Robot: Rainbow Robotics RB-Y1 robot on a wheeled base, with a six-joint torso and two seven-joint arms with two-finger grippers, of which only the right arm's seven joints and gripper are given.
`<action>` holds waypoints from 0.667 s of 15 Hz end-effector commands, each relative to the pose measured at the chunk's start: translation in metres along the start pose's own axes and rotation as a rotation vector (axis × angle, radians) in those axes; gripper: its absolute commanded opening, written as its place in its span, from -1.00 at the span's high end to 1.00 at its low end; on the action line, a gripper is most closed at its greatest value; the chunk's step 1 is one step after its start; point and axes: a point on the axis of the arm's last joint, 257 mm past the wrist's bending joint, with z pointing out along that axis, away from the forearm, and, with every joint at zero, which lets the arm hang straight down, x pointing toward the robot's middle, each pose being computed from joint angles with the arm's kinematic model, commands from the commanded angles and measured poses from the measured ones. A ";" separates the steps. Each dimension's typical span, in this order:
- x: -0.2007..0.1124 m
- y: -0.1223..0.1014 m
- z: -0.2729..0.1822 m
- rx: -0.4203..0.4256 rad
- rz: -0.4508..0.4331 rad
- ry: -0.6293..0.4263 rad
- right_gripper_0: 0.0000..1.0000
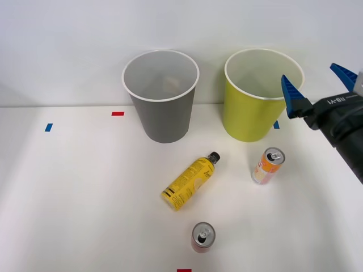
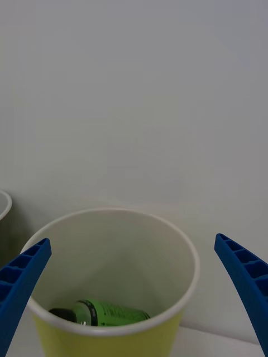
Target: Put cans in the gray bin, plastic bottles in the light green bin
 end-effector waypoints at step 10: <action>0.095 0.023 -0.162 0.162 0.152 0.211 -1.00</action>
